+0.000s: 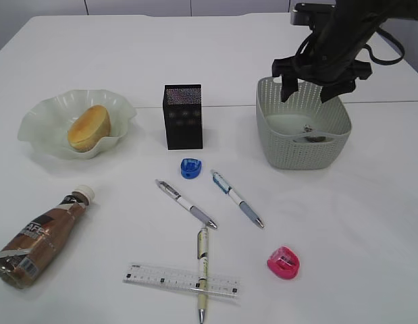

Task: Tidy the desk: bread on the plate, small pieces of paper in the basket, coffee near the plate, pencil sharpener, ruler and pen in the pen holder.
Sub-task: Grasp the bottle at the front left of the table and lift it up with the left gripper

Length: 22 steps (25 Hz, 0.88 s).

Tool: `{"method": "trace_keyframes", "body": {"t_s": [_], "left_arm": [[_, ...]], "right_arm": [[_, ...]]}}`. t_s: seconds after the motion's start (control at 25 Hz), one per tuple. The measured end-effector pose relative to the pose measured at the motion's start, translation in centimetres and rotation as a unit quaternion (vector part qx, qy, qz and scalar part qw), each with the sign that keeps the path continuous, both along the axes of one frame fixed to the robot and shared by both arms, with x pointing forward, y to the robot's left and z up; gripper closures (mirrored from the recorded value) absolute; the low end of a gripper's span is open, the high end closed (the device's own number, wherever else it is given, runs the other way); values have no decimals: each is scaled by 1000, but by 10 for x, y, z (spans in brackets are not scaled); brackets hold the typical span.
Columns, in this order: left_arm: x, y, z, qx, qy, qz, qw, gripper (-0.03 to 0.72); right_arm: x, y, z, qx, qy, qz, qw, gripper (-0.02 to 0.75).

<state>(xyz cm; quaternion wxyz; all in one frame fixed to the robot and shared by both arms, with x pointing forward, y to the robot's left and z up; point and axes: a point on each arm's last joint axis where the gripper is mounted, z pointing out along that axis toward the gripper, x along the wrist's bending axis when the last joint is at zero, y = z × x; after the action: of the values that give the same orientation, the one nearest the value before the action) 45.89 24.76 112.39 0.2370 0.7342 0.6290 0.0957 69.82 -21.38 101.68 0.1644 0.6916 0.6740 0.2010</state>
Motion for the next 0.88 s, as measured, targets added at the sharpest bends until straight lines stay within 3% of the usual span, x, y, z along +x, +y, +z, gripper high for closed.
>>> {"method": "trace_keyframes", "body": {"t_s": [0.32, 0.48, 0.68, 0.88], "left_arm": [[0, 0, 0, 0, 0, 0, 1000, 249], [0, 0, 0, 0, 0, 0, 1000, 251], [0, 0, 0, 0, 0, 0, 1000, 251], [0, 0, 0, 0, 0, 0, 1000, 252]], "right_arm": [[-2, 3, -1, 23, 10, -4, 1000, 142], [-2, 1, -1, -10, 9, 24, 1000, 142], [-4, 5, -1, 39, 26, 18, 999, 144], [-14, 6, -6, 38, 85, 29, 995, 144]]}}
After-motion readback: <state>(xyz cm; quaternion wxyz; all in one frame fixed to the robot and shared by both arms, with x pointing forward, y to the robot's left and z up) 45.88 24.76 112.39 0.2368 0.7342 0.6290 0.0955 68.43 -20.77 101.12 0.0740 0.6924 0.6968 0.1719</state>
